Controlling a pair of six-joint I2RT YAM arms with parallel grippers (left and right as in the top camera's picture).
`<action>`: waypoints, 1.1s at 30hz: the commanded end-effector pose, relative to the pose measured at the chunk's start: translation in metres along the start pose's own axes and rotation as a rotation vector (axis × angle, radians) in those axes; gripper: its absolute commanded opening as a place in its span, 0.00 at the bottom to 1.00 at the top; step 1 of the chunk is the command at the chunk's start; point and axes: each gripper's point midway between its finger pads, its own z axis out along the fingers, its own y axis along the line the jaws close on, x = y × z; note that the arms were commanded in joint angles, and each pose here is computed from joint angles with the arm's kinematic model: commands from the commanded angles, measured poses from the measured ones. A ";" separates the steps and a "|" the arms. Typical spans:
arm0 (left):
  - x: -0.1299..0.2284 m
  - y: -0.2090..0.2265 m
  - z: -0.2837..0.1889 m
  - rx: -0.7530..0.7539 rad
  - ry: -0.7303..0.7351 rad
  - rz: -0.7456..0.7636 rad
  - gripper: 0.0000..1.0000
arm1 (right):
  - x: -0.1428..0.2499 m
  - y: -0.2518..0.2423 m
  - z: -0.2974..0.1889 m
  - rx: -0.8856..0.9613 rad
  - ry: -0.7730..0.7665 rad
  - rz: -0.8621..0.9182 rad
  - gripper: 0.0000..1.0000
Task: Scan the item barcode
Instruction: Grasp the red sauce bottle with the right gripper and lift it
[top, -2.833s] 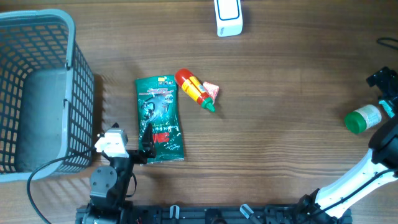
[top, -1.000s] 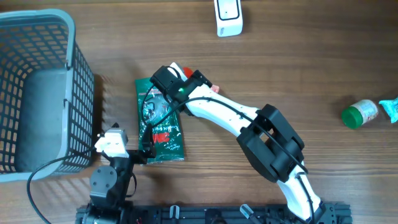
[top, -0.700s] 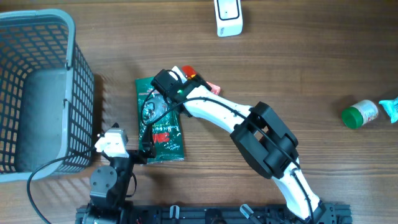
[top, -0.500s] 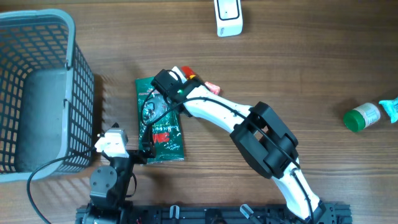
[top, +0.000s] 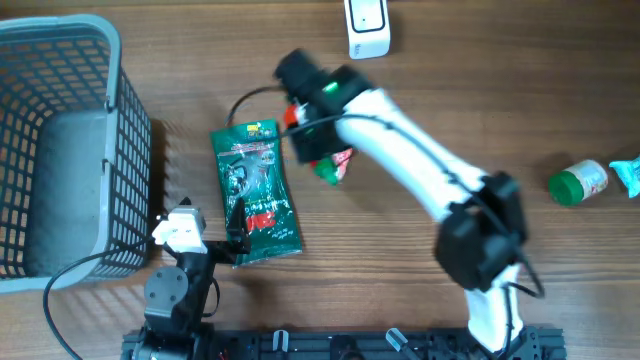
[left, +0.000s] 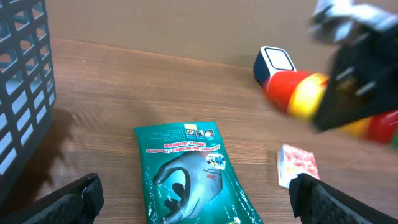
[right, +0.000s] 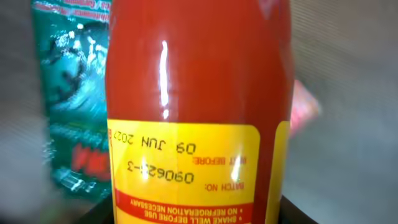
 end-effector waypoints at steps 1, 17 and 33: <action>0.001 0.000 0.000 0.005 0.000 0.018 1.00 | 0.011 -0.004 -0.040 -0.230 0.085 0.172 0.34; 0.001 0.000 0.000 0.005 0.000 0.019 1.00 | 0.057 -0.028 -0.070 -0.308 0.476 0.961 0.34; 0.001 0.000 0.000 0.005 0.000 0.019 1.00 | -0.005 -0.041 -0.015 -0.318 0.410 1.788 0.41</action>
